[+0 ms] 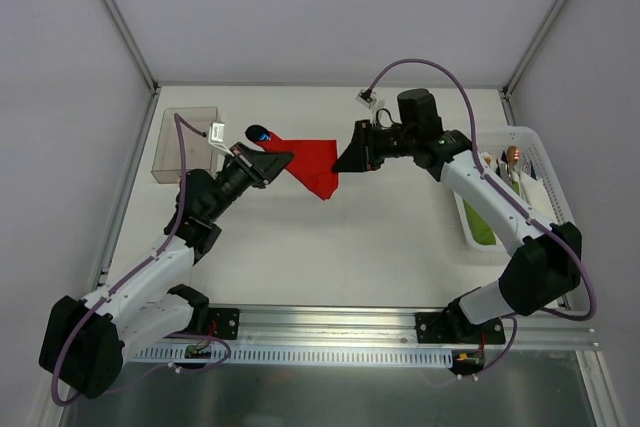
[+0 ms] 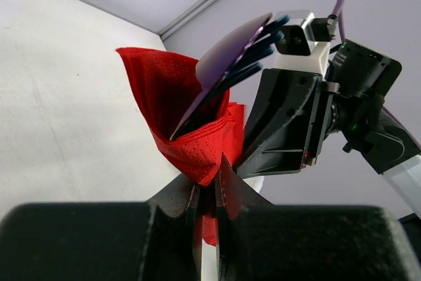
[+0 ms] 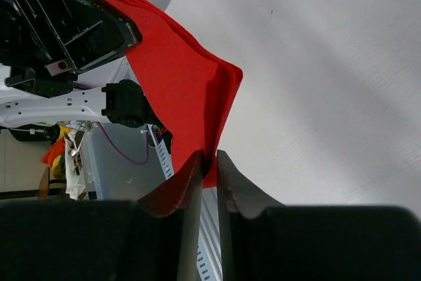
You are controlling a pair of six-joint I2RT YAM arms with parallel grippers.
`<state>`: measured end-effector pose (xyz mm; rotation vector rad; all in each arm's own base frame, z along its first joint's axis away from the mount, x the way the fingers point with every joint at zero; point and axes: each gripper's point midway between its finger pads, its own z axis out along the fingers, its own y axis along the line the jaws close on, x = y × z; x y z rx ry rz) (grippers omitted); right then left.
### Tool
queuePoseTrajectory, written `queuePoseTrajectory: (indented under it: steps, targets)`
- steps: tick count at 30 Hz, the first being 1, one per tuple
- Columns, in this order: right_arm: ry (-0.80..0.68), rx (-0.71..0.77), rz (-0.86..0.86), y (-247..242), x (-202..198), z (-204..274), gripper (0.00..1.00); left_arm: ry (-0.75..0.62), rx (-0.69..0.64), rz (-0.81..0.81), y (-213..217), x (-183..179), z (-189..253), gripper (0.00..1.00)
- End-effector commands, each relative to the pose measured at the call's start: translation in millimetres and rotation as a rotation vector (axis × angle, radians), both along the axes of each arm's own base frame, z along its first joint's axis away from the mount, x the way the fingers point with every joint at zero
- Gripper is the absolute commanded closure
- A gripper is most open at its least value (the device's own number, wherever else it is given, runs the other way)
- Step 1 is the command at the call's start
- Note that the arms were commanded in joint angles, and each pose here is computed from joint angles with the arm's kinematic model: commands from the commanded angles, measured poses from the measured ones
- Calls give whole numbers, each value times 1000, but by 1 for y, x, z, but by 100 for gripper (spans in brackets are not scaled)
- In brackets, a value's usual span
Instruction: Place the utensils on the paper napkin and roll it up
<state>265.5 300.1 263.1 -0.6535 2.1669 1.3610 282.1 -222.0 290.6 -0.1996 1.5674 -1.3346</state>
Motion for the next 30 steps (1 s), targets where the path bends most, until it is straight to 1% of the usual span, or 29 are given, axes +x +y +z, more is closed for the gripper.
queuePoseTrajectory:
  steps: [1,2,3,5,9,12,17,20,21,22,23,24,25,26,27,28,29,30]
  targets:
    - [-8,66,36,5,-3,13,85,-99,-92,-7,2,-10,34,100]
    - [1,69,38,5,-3,12,89,-104,-98,-11,2,-12,35,100]
    - [4,75,39,5,-3,12,95,-100,-108,-14,2,-13,35,100]
    - [46,91,44,3,-3,9,100,-121,-137,-27,2,-16,41,100]
    - [93,121,32,-6,7,1,100,-172,-172,-105,-5,-28,55,100]
    - [120,156,45,-11,6,-1,100,-183,-219,-148,-8,-34,64,100]
    - [145,183,92,-11,-3,-1,100,-199,-238,-176,-11,-35,73,100]
    - [145,188,84,-14,-5,4,91,-201,-216,-175,-13,-33,73,100]
    - [141,189,68,-18,-2,6,84,-205,-195,-166,-13,-32,71,100]
    - [132,189,54,-21,0,9,80,-211,-182,-155,-12,-30,72,100]
    - [94,195,41,-25,1,18,77,-179,-157,-147,-13,-27,65,100]
    - [93,179,14,-32,3,19,71,-176,-140,-138,-12,-27,65,100]
    - [64,152,-17,-37,7,21,69,-188,-108,-122,-12,-24,66,100]
    - [-4,142,-30,-41,8,36,65,-144,-75,-107,-12,-19,56,100]
    - [-38,89,-32,-49,4,32,55,-138,-56,-97,-11,-18,56,100]
    - [-71,59,-44,-53,4,34,49,-143,-30,-81,-10,-15,58,100]
    - [-129,10,-78,-59,9,34,43,-103,-2,-69,-9,-12,49,100]
    - [-204,-29,-82,-66,7,41,28,-91,12,-62,-8,-10,47,100]
